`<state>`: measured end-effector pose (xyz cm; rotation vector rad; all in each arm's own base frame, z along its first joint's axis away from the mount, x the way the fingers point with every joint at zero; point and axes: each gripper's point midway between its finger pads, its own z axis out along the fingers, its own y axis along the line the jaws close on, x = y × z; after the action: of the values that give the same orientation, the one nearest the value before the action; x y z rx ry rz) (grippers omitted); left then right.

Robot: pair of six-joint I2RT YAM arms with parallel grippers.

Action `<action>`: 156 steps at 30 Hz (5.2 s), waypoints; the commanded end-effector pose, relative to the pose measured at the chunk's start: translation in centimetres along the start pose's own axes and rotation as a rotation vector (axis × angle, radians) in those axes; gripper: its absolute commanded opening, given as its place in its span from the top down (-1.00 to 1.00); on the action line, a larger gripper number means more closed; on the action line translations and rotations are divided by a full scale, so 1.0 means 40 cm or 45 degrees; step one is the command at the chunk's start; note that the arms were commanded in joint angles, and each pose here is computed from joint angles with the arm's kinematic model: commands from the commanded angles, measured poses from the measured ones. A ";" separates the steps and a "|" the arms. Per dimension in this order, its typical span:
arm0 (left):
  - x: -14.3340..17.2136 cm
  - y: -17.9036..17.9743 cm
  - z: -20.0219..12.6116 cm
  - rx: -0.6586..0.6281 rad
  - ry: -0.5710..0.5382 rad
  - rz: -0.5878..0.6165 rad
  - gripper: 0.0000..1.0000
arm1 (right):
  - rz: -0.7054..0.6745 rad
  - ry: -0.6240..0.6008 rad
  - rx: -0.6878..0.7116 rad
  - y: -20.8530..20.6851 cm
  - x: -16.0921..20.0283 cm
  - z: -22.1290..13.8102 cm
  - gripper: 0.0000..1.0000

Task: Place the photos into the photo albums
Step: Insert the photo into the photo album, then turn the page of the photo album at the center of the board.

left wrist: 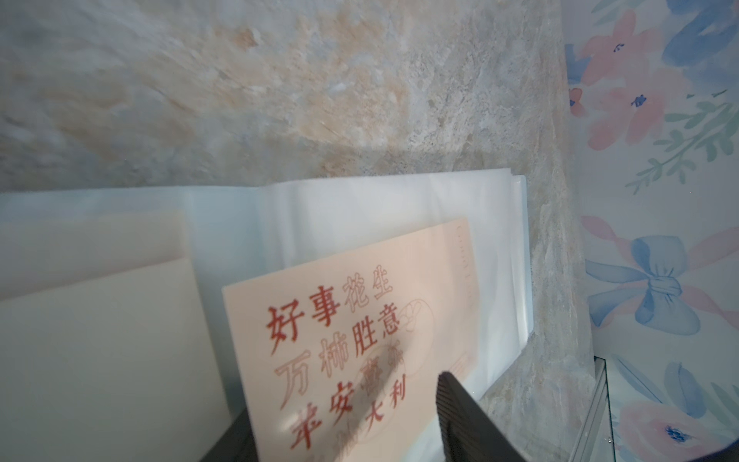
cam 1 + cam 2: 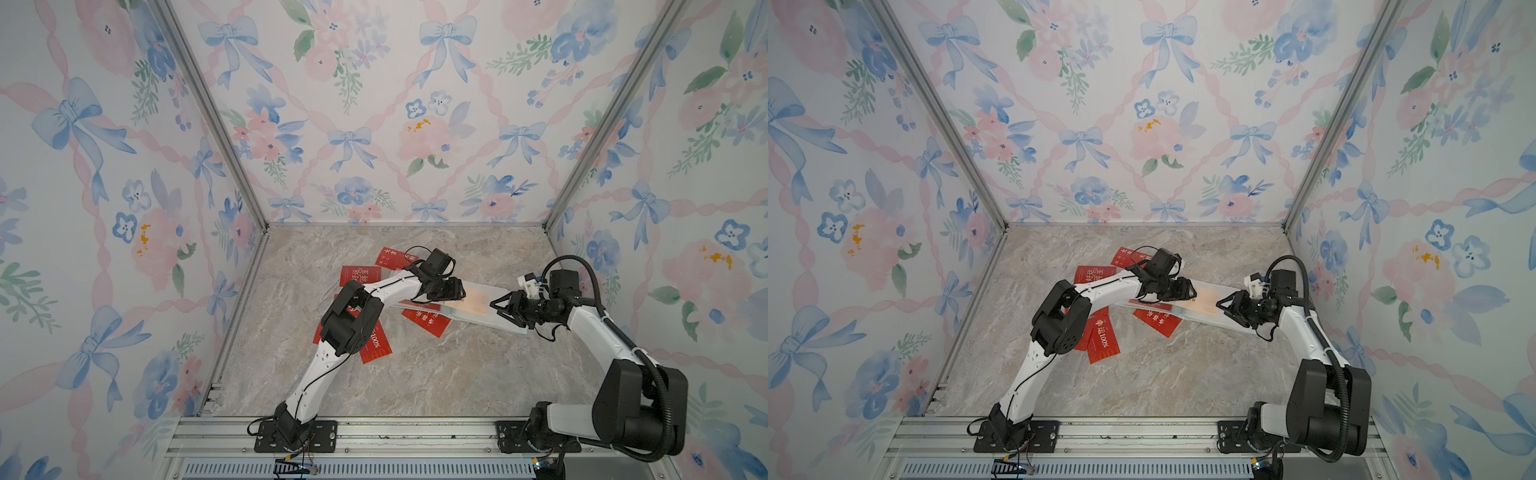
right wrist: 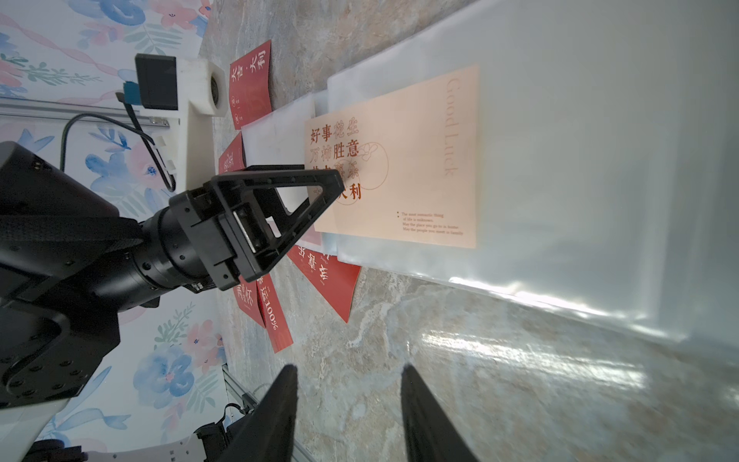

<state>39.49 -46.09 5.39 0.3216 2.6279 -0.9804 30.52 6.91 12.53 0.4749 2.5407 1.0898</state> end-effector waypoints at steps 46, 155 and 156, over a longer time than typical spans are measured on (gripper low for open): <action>0.023 -0.022 0.039 -0.384 0.005 0.222 -0.05 | -0.023 0.023 0.005 0.012 0.017 0.000 0.13; 0.038 -0.076 -0.012 0.069 -0.013 0.160 -0.16 | 0.212 -0.155 0.347 -0.249 -0.173 -0.010 0.07; 0.038 -0.071 -0.005 0.067 -0.009 0.155 -0.11 | 0.222 -0.146 0.349 -0.261 -0.176 -0.002 0.07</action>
<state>36.41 -47.92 7.83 0.4990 2.5314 -1.0214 33.62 -2.46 6.16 0.8540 2.6124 0.7229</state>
